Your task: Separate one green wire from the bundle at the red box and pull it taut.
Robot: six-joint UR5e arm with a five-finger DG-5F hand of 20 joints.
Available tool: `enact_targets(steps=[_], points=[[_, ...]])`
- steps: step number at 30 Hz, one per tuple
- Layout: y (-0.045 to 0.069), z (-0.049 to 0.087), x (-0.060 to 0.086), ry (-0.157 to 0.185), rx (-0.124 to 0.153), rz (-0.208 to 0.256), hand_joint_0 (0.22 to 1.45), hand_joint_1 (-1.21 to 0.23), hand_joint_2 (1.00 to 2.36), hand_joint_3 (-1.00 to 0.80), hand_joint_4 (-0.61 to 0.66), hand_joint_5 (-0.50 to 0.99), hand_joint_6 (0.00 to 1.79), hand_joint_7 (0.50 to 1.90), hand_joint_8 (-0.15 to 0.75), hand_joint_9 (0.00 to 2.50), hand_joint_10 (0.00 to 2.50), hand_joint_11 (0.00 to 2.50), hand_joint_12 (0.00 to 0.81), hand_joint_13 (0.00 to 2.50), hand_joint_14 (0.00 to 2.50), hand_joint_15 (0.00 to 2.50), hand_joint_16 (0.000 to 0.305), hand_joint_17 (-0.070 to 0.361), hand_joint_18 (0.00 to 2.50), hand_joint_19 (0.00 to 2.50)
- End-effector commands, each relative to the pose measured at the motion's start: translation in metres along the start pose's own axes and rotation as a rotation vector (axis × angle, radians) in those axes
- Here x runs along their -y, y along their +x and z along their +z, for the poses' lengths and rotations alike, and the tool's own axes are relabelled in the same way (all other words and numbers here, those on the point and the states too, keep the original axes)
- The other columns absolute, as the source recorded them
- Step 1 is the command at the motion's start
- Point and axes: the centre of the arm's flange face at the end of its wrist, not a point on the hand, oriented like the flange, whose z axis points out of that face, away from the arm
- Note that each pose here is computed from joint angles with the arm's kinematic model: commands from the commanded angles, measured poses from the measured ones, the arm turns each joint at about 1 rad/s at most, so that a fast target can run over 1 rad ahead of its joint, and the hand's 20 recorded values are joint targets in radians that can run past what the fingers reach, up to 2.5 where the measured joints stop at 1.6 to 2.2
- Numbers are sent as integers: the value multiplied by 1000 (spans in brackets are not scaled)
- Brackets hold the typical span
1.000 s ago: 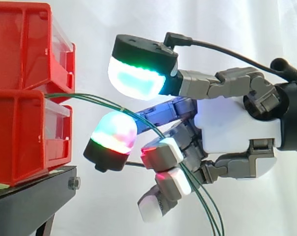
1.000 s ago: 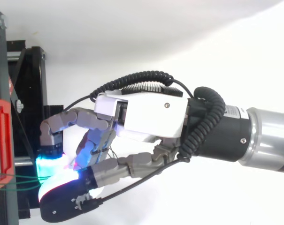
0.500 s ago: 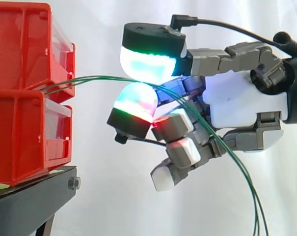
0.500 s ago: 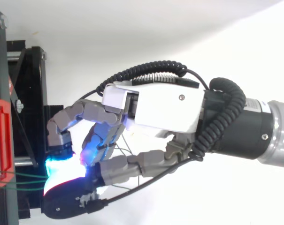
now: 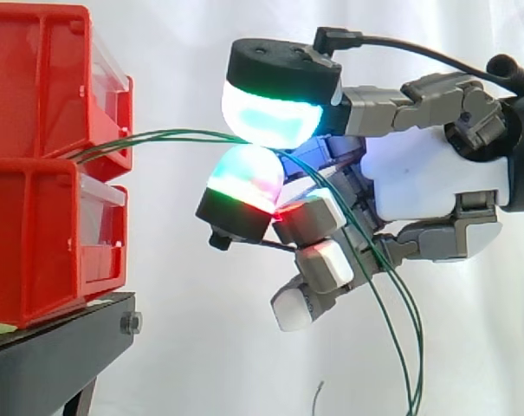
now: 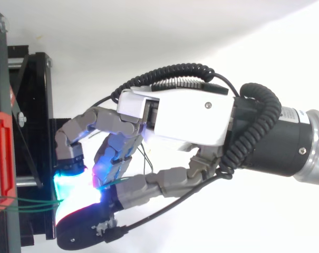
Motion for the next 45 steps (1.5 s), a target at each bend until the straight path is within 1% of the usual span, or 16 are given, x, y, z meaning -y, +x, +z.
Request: enact_targets(steps=[1,11,14,16,18,20,22,24,29,34,35,37,39,41,43,45], points=[[0,0,0,1,2,-2,680,-783,1011,-383,180,-222,913,1134,368,1124,24,1126,372,1156,25,633,58,129,857,375],[2,0,0,-2,1,0,689,-755,1003,-468,179,-221,915,1138,369,1150,23,1179,375,1183,23,679,57,129,873,379],[3,0,1,-3,-1,-1,687,-770,1000,-500,211,-217,916,1131,368,1156,23,1183,373,1186,25,677,57,129,875,381],[2,0,1,-2,1,0,643,-744,1000,-500,226,-217,914,1130,365,1162,25,1180,372,1189,25,689,57,129,875,391],[3,0,1,-3,-1,-1,574,-678,1000,-500,232,-218,898,1136,373,1173,23,1197,379,1204,23,700,59,132,889,409],[3,0,2,-1,-1,0,550,-629,1000,-500,239,-218,884,1118,374,1177,23,1184,390,1219,23,707,60,135,901,423],[2,0,1,-4,1,2,574,-598,1000,-500,230,-218,868,1115,365,1174,24,1183,388,1218,23,714,60,135,900,427],[2,0,1,-4,1,2,611,-590,1008,-422,225,-218,866,1122,360,1177,23,1179,386,1214,25,711,59,133,895,431],[2,0,1,-2,1,3,598,-634,1024,-204,178,-221,881,1190,364,1166,23,1187,387,1212,25,710,60,135,899,435],[2,0,1,-4,1,0,606,-704,1028,-123,151,-223,896,1173,364,1143,24,1185,390,1186,24,699,60,136,896,430],[2,0,1,-2,1,0,623,-767,1028,-130,174,-227,899,1177,359,1130,23,1186,385,1169,23,695,60,135,891,422],[2,0,1,-2,1,0,645,-805,1025,-178,186,-229,901,1161,362,1122,25,1186,382,1160,25,691,60,135,883,412],[2,0,1,-2,1,0,663,-837,1015,-328,213,-228,899,1157,360,1116,23,1182,378,1154,24,698,60,135,877,413],[2,0,1,-2,1,1,638,-798,1000,-500,214,-225,899,1154,360,1128,24,1189,376,1156,26,686,60,134,878,421],[1,0,3,0,2,1,592,-745,1000,-500,221,-223,899,1145,361,1136,23,1186,376,1163,25,697,60,135,888,427],[0,0,2,-2,2,1,533,-651,1000,-500,229,-220,900,1114,375,1156,25,1189,393,1187,24,692,62,140,911,426]])
